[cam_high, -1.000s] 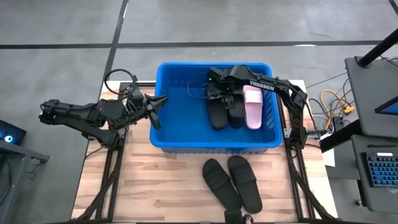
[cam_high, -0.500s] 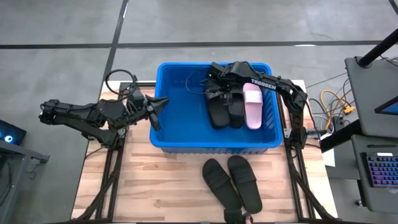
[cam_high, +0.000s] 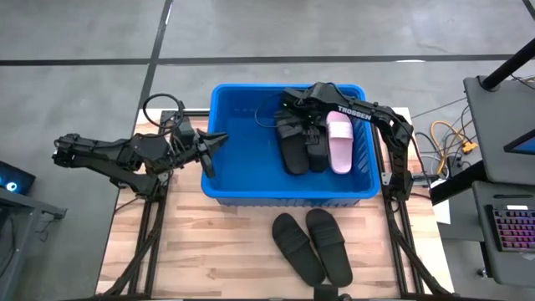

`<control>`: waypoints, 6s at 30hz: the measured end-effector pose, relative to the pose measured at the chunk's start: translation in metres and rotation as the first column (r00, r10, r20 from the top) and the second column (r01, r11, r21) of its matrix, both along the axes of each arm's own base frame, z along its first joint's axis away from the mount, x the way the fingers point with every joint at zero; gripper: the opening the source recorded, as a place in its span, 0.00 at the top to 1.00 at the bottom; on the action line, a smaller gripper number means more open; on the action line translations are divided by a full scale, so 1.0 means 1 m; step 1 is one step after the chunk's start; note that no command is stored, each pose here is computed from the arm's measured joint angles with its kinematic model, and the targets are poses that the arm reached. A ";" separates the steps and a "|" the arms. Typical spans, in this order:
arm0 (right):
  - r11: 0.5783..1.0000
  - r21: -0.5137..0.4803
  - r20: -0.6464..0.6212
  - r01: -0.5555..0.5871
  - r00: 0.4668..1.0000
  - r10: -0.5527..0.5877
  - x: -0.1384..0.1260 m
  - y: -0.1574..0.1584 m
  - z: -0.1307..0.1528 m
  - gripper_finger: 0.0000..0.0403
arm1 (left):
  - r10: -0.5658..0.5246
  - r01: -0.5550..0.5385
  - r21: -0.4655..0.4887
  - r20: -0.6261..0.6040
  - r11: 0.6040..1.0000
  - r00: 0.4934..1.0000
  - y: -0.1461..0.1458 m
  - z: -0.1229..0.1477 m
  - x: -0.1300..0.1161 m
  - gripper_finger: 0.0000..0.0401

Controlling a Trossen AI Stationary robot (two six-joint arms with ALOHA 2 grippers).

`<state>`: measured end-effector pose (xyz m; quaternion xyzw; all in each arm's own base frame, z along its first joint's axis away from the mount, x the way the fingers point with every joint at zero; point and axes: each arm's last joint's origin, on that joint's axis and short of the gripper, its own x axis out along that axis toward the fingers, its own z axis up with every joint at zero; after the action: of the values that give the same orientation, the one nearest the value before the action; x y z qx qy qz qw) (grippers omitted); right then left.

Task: Pick and place slides into bin
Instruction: Put the black slide into the blue bin

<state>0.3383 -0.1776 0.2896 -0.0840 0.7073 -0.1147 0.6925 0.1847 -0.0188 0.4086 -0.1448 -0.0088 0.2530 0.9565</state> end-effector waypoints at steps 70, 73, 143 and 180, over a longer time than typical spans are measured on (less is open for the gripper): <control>0.875 0.480 0.363 0.062 0.894 -0.262 -0.090 0.308 0.119 0.43 | -0.260 0.254 0.133 0.025 0.958 0.965 -0.003 0.009 -0.016 0.95; 0.889 0.450 0.268 0.081 0.938 -0.221 -0.087 0.326 0.103 0.43 | -0.259 0.255 0.132 0.016 0.958 0.966 -0.004 0.007 -0.013 0.95; 0.966 -0.223 0.271 -0.134 0.943 0.193 -0.104 0.393 -0.122 0.41 | -0.235 0.249 0.165 -0.103 0.954 0.967 -0.006 -0.020 0.002 0.95; 0.991 -0.079 0.278 -0.106 0.953 0.124 -0.096 0.399 -0.027 0.98 | -0.231 0.245 0.173 -0.100 0.954 0.968 -0.006 -0.019 0.001 0.95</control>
<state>0.2422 0.2211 0.2623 -0.1296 0.5914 -0.1074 0.7886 0.1853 -0.0245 0.3900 -0.0459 0.0232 0.1396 0.9889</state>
